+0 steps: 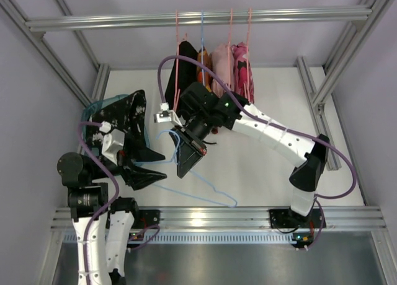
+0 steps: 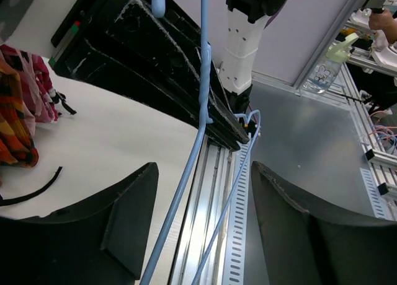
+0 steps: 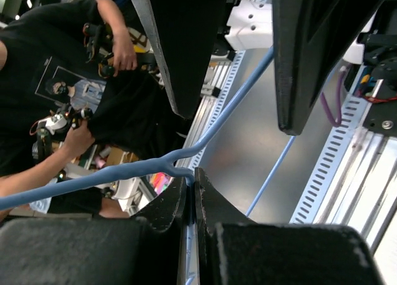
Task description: Remove the trousers from the hanger
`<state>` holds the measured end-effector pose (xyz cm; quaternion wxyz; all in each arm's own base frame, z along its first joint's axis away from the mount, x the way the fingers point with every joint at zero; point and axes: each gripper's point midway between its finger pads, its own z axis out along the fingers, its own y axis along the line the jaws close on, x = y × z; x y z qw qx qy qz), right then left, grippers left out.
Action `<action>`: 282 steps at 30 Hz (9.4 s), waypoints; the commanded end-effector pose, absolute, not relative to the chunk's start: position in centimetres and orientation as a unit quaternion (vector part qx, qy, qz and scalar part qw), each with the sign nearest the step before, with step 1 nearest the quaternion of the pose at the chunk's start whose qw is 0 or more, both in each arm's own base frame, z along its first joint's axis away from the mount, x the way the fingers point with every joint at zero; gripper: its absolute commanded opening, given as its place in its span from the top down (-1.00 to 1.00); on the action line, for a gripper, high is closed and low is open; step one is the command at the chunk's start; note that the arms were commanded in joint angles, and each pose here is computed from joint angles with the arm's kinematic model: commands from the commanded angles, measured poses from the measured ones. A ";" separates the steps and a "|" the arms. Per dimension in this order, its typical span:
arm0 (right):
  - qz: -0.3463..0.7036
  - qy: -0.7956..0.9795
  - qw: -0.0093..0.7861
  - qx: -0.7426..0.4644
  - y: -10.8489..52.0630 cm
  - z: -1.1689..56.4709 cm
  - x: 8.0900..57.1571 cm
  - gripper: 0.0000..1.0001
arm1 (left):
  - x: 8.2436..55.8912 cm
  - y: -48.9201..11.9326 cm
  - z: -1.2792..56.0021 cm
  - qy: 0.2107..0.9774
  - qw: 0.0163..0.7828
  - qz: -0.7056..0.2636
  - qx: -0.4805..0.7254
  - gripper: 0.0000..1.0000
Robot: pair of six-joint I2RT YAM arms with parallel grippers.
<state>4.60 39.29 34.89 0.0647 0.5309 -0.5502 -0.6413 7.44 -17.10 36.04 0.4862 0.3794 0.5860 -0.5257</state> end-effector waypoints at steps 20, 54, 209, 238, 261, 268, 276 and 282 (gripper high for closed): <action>-0.626 -0.576 -0.009 0.526 38.3 36.8 5.1 -0.02 | 5.9 -16.6 35.7 0.567 0.452 -0.530 0.440 1.00; -0.491 -0.674 -0.139 0.534 31.2 29.4 9.0 0.64 | 10.1 -16.3 37.2 0.594 0.490 -0.516 0.375 1.00; -0.155 -0.816 -0.549 0.098 3.1 39.4 22.8 -0.99 | 32.3 -12.5 43.0 0.722 0.524 -0.444 0.089 -0.79; -0.192 -0.813 -0.540 0.100 4.4 39.1 22.0 -0.99 | 35.2 -22.9 41.7 0.626 0.487 -0.602 0.092 0.10; -0.248 -0.787 -0.551 0.119 6.0 40.9 22.5 -0.99 | 30.8 -20.8 52.0 0.526 0.582 -0.614 0.094 1.00; -0.277 -0.749 -0.595 0.091 6.4 44.3 23.7 -0.99 | 28.6 -20.1 48.2 0.546 0.565 -0.616 0.065 1.00; -0.296 -0.713 -0.630 0.085 8.5 47.9 28.1 -0.99 | 24.8 -18.9 46.1 0.545 0.560 -0.623 0.033 1.00; -0.363 -0.689 -0.604 0.171 17.8 49.5 29.9 -0.98 | 23.1 -18.4 46.4 0.540 0.575 -0.613 0.046 1.00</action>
